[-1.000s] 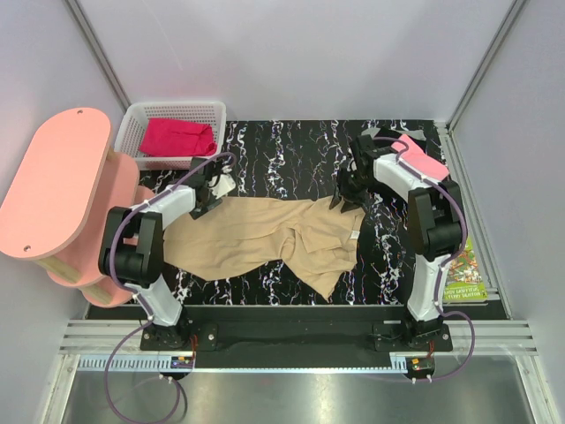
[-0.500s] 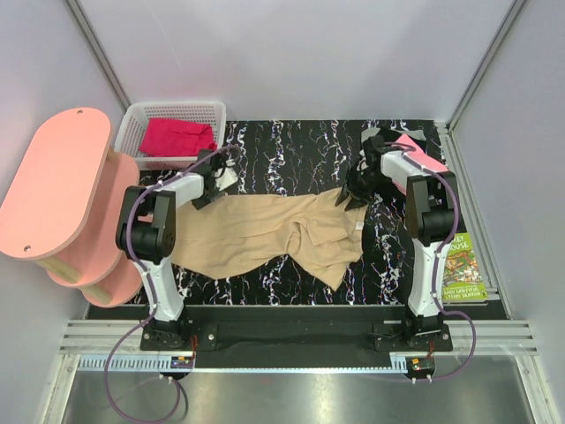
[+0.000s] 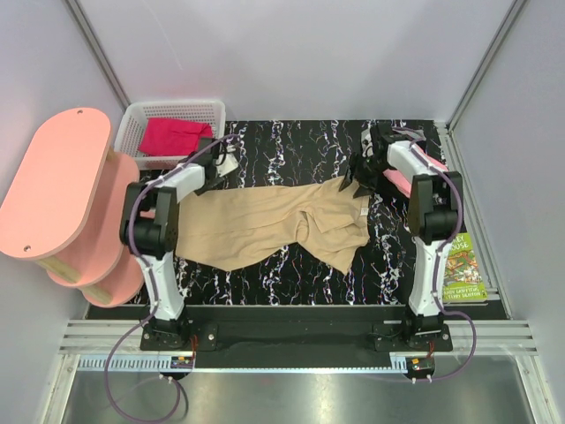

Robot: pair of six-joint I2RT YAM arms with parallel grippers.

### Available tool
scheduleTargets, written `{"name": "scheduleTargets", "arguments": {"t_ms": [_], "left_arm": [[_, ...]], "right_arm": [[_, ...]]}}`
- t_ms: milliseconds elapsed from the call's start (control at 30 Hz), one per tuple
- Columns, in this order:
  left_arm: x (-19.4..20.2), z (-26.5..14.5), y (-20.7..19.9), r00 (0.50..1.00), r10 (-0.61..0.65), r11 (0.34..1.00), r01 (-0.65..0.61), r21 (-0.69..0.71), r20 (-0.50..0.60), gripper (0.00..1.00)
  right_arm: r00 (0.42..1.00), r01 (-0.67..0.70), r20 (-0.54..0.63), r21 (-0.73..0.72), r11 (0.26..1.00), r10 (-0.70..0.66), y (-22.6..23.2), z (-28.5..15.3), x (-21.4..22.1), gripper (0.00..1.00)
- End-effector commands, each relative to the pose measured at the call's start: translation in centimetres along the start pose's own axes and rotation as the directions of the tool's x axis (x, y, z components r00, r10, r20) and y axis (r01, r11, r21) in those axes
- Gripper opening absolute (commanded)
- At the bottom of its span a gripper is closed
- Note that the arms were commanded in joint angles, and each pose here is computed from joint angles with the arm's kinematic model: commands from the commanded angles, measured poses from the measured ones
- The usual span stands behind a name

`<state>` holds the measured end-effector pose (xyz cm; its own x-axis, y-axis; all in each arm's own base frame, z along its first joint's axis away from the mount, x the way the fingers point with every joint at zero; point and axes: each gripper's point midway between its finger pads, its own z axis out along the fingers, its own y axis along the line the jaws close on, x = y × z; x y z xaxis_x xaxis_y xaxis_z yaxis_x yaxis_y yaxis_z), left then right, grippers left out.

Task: Fold and stack the t-shirts
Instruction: Fold the flattened tshirt in 1/3 of the way

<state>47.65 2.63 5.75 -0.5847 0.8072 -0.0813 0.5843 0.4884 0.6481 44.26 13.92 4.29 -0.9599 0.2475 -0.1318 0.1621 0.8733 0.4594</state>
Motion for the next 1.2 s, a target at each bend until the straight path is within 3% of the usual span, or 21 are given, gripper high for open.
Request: {"name": "scheduleTargets", "arguments": {"t_ms": [0, 33, 67, 133, 233, 300, 367, 400, 467, 500, 633, 933, 1167], "left_arm": [[-0.2, -10.2, 6.6, 0.976, -0.134, 0.977, 0.16, -0.144, 0.174, 0.6], [0.0, -13.1, 7.5, 0.963, -0.152, 0.969, 0.19, -0.159, 0.224, 0.61], [0.9, -14.0, 6.0, 0.967, -0.14, 0.978, 0.169, -0.125, 0.211, 0.61], [1.0, -17.9, 4.8, 0.946, -0.141, 0.979, 0.177, -0.101, 0.291, 0.63], [2.2, -19.7, -1.1, 0.941, -0.104, 0.995, 0.099, 0.031, 0.322, 0.65], [3.9, -18.1, -5.8, 0.964, -0.045, 0.996, 0.022, 0.091, 0.263, 0.63], [6.1, -16.4, -9.2, 0.982, -0.015, 0.99, -0.012, 0.138, 0.189, 0.61], [6.6, -16.0, -10.2, 0.984, -0.019, 0.987, -0.01, 0.162, 0.176, 0.6], [7.5, -15.1, -12.1, 0.987, -0.008, 0.98, -0.024, 0.195, 0.162, 0.6], [7.5, -14.9, -12.3, 0.987, -0.01, 0.981, -0.022, 0.193, 0.162, 0.6], [7.6, -13.2, -12.6, 0.992, 0.022, 0.984, -0.044, 0.174, 0.126, 0.59], [3.3, -11.3, -9.4, 0.99, 0.018, 0.993, -0.034, 0.116, 0.137, 0.59], [4.7, -10.9, -11.1, 0.994, 0.029, 0.987, -0.046, 0.152, 0.108, 0.57]], "right_arm": [[0.969, 0.142, 0.2, 0.023, 0.99, -0.144, 4.2, -9.6, -0.2, 0.64], [0.951, 0.174, 0.256, 0.015, 0.985, -0.172, 5.5, -12.2, 0.2, 0.65], [0.946, 0.191, 0.262, 0.033, 0.981, -0.193, 6.0, -13.1, 1.1, 0.66], [0.922, 0.245, 0.292, 0.068, 0.967, -0.254, 7.9, -15.1, 4.0, 0.67], [0.925, 0.278, 0.251, 0.069, 0.958, -0.286, 9.1, -15.0, 10.2, 0.67], [0.942, 0.28, 0.159, 0.109, 0.954, -0.295, 7.6, -12.4, 15.0, 0.67], [0.957, 0.221, 0.172, 0.079, 0.972, -0.231, 7.1, -11.8, 17.5, 0.64], [0.975, 0.187, 0.106, 0.098, 0.977, -0.197, 4.7, -9.8, 20.2, 0.63], [0.984, 0.108, 0.134, 0.063, 0.992, -0.116, 3.9, -9.2, 21.5, 0.61], [0.992, 0.078, 0.096, 0.082, 0.994, -0.086, 2.0, -8.0, 23.3, 0.61], [0.992, 0.001, 0.125, 0.071, 0.997, -0.01, 0.8, -7.7, 24.2, 0.63], [0.993, 0.033, 0.106, 0.124, 0.992, -0.047, 0.3, -5.4, 23.2, 0.63], [0.998, 0.01, 0.065, 0.142, 0.99, -0.019, -0.9, -3.5, 24.2, 0.61]]}}
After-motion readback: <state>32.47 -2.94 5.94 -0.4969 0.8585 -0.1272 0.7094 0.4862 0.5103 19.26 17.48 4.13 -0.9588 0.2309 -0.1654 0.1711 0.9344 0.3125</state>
